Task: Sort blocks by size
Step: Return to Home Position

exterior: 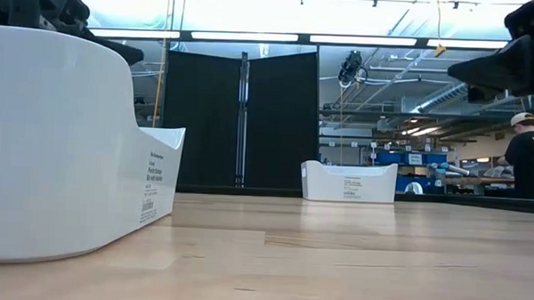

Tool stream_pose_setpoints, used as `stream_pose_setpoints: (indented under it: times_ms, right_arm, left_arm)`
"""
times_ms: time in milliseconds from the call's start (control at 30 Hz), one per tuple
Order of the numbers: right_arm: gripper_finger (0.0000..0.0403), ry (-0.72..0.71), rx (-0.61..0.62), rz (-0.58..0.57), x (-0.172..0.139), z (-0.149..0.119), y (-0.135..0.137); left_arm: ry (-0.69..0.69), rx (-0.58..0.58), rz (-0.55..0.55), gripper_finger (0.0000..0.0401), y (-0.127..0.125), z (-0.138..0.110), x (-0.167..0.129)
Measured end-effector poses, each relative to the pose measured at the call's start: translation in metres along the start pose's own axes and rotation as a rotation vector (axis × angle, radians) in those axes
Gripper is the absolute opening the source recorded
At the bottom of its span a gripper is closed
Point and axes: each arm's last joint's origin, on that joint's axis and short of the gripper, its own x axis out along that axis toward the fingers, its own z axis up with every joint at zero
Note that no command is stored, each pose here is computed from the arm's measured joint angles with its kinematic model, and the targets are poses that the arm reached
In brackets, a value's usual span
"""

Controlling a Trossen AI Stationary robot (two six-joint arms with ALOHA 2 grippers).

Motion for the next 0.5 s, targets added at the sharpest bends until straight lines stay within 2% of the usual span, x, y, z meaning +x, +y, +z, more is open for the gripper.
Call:
stream_pose_setpoints:
  times_ms: [167, 333, 500]
  right_arm:
    - [0.0012, 0.007, 0.014, -0.002, 0.0009, -0.0006, -0.0027]
    - [0.0033, 0.005, 0.134, -0.028, 0.0011, -0.0006, -0.0044]
    - [0.0045, -0.006, 0.132, -0.028, 0.0012, 0.0006, -0.0045]
  left_arm:
    - [-0.022, 0.026, -0.008, 0.0002, -0.0004, 0.0021, 0.0001]
    - [0.042, 0.07, -0.014, 0.0006, -0.0006, -0.0043, 0.0004]
    - [0.017, 0.097, -0.055, 0.0008, -0.0016, -0.0019, -0.0006]
